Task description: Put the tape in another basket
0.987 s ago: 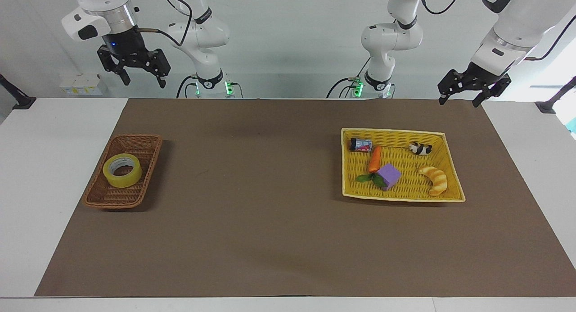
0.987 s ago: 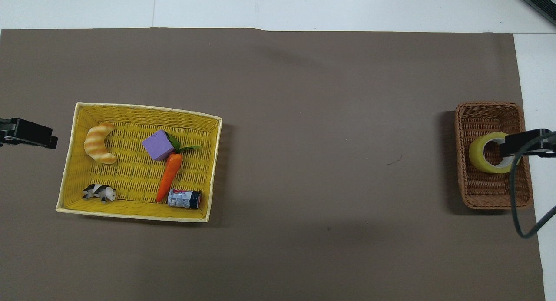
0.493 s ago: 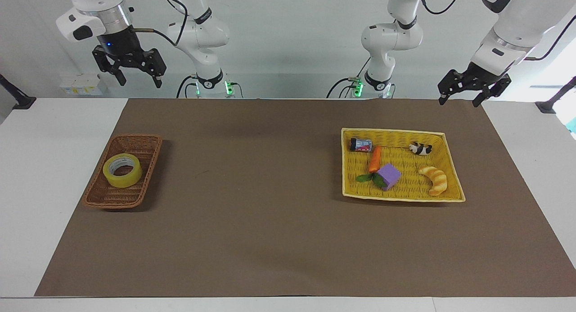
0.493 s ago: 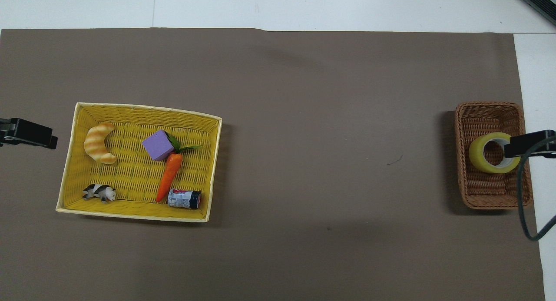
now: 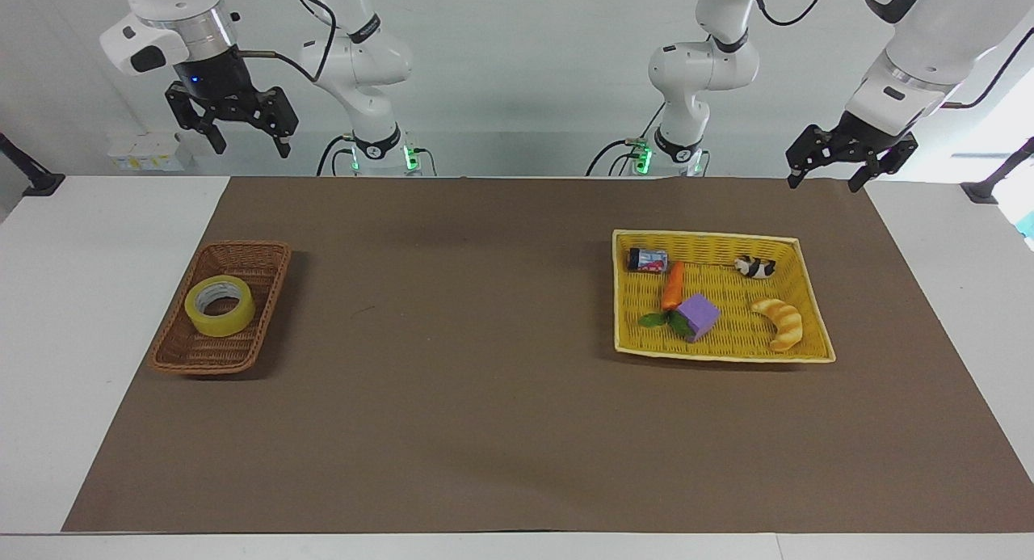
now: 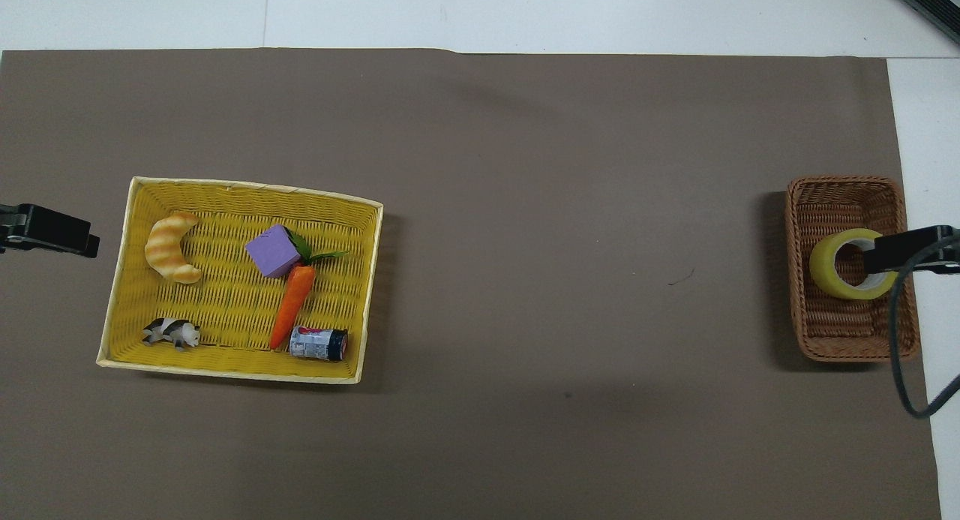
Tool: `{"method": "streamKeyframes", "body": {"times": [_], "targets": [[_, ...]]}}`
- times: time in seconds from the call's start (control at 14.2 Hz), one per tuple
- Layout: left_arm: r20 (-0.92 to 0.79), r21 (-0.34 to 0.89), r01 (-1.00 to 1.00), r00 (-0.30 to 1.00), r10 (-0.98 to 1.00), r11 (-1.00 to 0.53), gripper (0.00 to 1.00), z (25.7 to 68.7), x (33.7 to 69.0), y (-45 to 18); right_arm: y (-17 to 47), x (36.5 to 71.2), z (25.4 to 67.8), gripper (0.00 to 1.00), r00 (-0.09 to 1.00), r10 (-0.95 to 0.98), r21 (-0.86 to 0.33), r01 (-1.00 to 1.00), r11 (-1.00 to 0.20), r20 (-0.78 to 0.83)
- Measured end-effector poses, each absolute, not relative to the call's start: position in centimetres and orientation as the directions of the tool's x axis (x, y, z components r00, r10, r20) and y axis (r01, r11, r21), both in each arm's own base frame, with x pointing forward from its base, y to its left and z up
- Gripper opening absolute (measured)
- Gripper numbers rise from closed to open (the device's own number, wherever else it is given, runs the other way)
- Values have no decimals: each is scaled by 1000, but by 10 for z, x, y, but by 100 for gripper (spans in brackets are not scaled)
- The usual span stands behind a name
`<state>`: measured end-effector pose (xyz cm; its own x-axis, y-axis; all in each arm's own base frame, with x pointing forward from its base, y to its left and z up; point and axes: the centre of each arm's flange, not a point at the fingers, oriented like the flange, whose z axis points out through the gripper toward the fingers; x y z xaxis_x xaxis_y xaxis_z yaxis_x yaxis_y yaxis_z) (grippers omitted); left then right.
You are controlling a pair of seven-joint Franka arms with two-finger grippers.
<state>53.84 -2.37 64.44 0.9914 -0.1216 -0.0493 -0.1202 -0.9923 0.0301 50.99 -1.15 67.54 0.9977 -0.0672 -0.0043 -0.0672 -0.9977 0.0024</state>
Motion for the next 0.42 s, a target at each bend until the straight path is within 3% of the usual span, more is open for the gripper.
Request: {"method": "streamKeyframes", "body": {"times": [0.42], "targets": [[-49, 30, -120, 991, -122, -992, 100, 644, 538, -24, -21, 510, 675, 100, 997, -83, 3, -83, -997, -5]]}}
